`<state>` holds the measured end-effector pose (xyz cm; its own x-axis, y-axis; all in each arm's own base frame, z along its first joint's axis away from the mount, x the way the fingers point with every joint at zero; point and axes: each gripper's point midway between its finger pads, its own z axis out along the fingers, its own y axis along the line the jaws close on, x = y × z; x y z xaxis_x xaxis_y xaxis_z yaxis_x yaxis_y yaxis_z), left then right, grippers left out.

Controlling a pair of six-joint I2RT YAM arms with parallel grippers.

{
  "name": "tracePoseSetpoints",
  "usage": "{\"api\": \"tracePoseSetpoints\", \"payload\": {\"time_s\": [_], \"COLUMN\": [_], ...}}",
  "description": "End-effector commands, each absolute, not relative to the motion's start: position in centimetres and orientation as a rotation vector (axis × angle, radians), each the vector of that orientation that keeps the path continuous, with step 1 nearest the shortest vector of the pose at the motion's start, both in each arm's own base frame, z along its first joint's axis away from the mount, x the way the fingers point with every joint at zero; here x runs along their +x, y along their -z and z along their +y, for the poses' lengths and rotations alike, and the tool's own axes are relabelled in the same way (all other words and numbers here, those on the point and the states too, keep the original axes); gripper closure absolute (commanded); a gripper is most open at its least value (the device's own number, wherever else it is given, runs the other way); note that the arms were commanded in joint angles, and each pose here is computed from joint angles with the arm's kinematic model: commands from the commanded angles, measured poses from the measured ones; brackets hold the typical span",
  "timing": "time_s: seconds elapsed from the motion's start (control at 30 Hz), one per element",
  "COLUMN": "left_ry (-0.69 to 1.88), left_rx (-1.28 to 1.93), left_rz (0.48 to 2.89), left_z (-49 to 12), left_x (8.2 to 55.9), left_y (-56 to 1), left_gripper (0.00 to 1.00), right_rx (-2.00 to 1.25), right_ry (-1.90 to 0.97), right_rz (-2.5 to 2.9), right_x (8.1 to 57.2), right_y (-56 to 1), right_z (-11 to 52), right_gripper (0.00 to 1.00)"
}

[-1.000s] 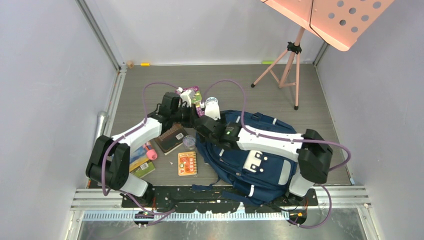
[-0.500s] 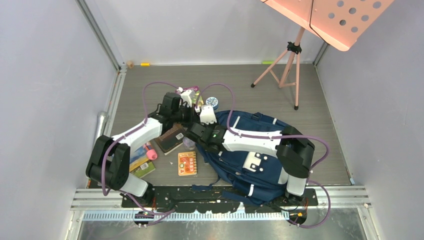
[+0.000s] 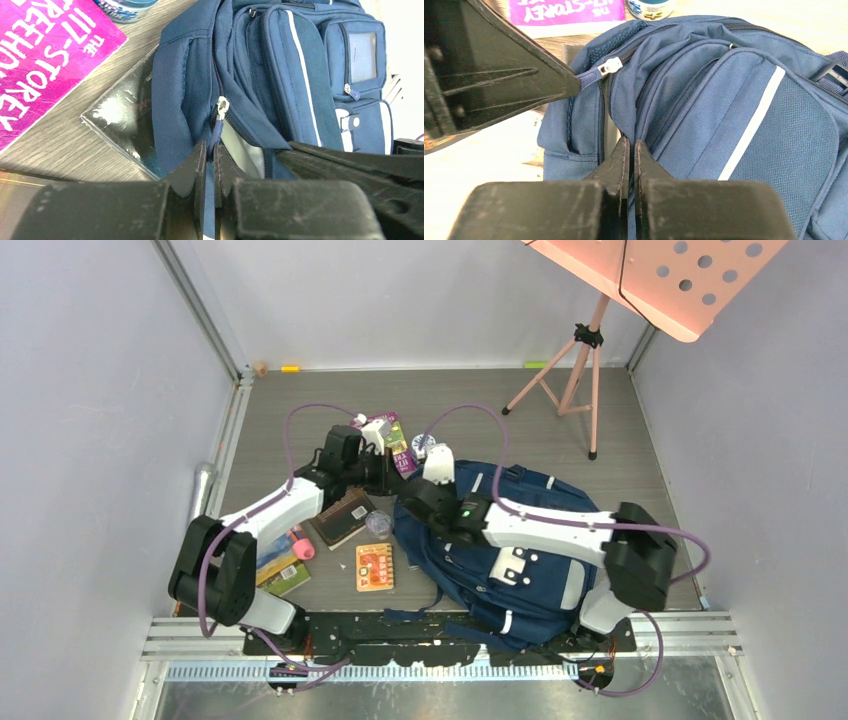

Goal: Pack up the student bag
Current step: Unzip the student bag at the center of the board.

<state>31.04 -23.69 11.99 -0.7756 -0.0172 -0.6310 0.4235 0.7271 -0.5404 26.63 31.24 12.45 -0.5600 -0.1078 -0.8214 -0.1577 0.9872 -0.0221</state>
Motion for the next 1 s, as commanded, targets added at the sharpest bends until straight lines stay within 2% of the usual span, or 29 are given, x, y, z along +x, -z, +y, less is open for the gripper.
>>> {"api": "tracePoseSetpoints", "payload": {"time_s": [0.0, 0.17, 0.43, 0.77, 0.97], "left_ry": [0.797, 0.777, 0.778, 0.818, 0.842], "left_rx": [0.257, 0.279, 0.316, 0.346, 0.354], "left_rz": [2.251, 2.255, 2.222, 2.217, 2.163], "left_z": [-22.0, -22.0, -22.5, -23.2, -23.6], "left_x": [32.6, 33.1, 34.0, 34.2, 34.5], "left_y": [-13.4, -13.8, -15.2, -14.6, -14.7], "left_gripper": [1.00, 1.00, 1.00, 1.00, 1.00], "right_rx": [-0.275, -0.503, -0.696, -0.687, -0.775], "right_ry": [-0.288, -0.384, -0.510, -0.596, -0.754], "right_rz": [2.160, 2.239, 2.314, 2.297, 2.311], "right_x": [25.0, 22.2, 18.3, 17.1, 14.6], "right_y": [-16.6, -16.6, -17.7, -19.7, -20.7], "right_z": [31.0, 31.0, 30.5, 30.0, 30.8], "right_gripper": [1.00, 1.00, 1.00, 0.99, 1.00]}}
